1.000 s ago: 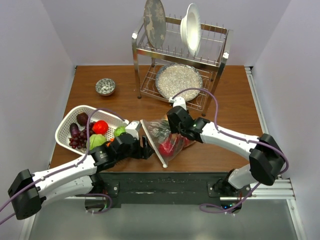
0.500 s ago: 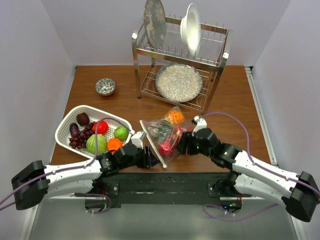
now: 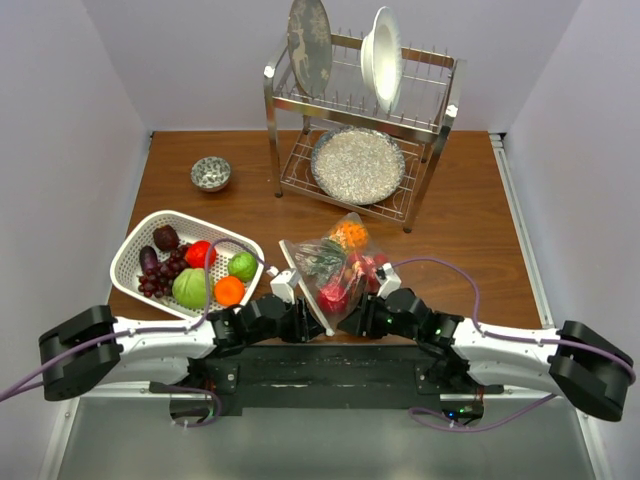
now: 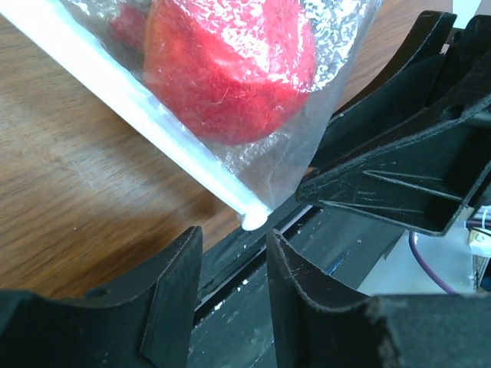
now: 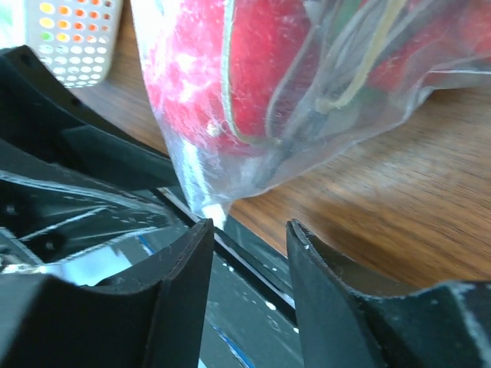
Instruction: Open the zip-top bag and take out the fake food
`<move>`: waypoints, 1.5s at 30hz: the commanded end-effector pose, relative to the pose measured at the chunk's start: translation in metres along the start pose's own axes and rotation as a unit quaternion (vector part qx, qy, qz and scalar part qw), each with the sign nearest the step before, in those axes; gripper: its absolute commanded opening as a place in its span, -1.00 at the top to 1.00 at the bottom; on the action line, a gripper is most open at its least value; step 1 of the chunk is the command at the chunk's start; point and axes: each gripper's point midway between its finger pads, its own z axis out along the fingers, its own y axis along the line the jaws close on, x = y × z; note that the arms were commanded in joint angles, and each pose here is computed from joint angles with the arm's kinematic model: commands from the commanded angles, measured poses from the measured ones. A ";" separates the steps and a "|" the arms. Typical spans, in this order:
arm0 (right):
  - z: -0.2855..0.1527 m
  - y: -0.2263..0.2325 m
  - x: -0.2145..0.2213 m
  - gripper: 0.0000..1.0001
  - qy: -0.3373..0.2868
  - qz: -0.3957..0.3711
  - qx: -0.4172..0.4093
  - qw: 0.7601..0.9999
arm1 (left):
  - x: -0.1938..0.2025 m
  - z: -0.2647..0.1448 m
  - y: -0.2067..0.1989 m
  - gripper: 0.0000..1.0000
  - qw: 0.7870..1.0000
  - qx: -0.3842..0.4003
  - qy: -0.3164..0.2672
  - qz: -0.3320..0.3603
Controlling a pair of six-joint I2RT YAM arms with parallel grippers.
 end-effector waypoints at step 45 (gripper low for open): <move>0.012 0.033 -0.020 1.00 -0.074 0.072 -0.053 0.993 | -0.011 -0.001 -0.023 0.02 0.995 0.076 -0.045 -0.039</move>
